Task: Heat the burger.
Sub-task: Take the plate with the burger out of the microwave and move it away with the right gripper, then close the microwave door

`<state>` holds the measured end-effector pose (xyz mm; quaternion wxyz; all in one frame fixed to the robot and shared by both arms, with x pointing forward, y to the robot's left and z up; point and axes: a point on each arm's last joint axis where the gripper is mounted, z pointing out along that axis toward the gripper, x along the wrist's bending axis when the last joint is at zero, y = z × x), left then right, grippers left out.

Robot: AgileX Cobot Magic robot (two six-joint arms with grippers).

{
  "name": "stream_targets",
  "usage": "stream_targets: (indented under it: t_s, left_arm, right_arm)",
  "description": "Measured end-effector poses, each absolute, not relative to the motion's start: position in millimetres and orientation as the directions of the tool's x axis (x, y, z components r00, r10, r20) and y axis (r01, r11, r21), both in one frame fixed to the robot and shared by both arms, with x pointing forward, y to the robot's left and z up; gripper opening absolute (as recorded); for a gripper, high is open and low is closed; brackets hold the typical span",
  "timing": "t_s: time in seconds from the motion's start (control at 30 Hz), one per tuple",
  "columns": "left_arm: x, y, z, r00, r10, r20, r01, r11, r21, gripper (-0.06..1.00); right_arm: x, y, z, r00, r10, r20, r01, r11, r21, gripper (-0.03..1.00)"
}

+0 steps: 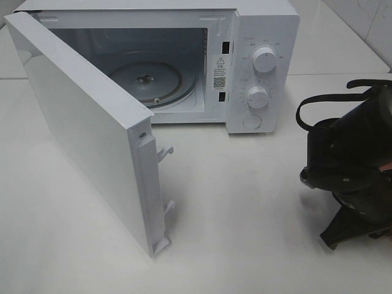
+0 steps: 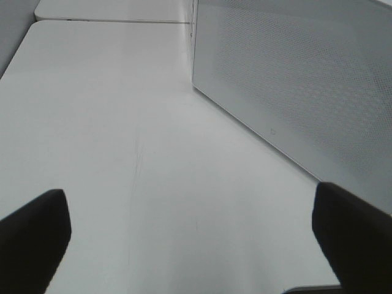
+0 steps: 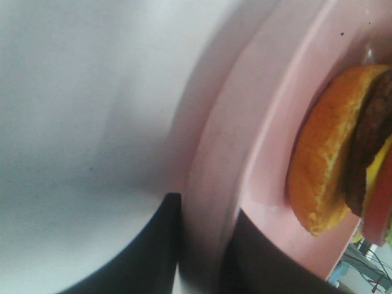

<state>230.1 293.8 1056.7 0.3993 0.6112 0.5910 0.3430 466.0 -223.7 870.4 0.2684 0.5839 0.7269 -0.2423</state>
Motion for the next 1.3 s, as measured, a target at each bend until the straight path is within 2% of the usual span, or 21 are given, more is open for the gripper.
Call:
stream_targets:
  t_s: [0.07,0.13,0.17,0.23,0.3,0.67,0.73,0.77,0.87,1.0,1.3]
  left_arm:
    - [230,294,1057,0.066,0.996,-0.053,0.449,0.018,0.894,0.99]
    - [230,294,1057,0.066,0.996,-0.053,0.449,0.018,0.894,0.99]
    - [230,294,1057,0.066,0.996,-0.053,0.449,0.018,0.894,0.99]
    - [230,294,1057,0.066,0.996,-0.053,0.449,0.018,0.894,0.99]
    - [230,294,1057,0.066,0.996,-0.053,0.449,0.018,0.894,0.99]
    - [230,294,1057,0.066,0.996,-0.053,0.449,0.018,0.894,0.99]
    - [230,294,1057,0.066,0.996,-0.053,0.449,0.018,0.894,0.99]
    - [230,294,1057,0.066,0.996,-0.053,0.449,0.018,0.894,0.99]
    - [230,294,1057,0.066,0.996,-0.053,0.449,0.018,0.894,0.99]
    - [230,294,1057,0.066,0.996,-0.053,0.449,0.018,0.894,0.99]
    - [230,294,1057,0.066,0.996,-0.053,0.449,0.018,0.894,0.99]
  right_arm:
    - [466,-224,871,-0.177,0.715,-0.677,0.978,0.207,-0.037,0.24]
    - [466,-224,871,-0.176,0.716,-0.675,0.978,0.204,-0.039,0.37]
    - [466,-224,871,-0.176,0.716,-0.675,0.978,0.204,-0.039,0.37]
    - [464,-223,872,-0.174,0.728,-0.663,0.980,0.192,-0.046,0.52]
    - [464,-222,876,-0.174,0.740,-0.649,0.980,0.193,-0.042,0.56]
    - [456,-216,921,-0.209,0.836,-0.507,0.967,0.254,0.020,0.60]
    - [448,-213,945,-0.258,0.874,-0.411,0.948,0.312,0.068,0.61]
    - [448,-213,945,-0.258,0.874,-0.411,0.948,0.312,0.068,0.61]
    - [440,-210,963,-0.308,0.893,-0.329,0.926,0.361,0.114,0.66]
    - [423,-211,993,-0.357,0.906,-0.226,0.892,0.403,0.206,0.77]
    - [392,-223,1033,-0.381,0.913,-0.145,0.849,0.408,0.335,0.80]
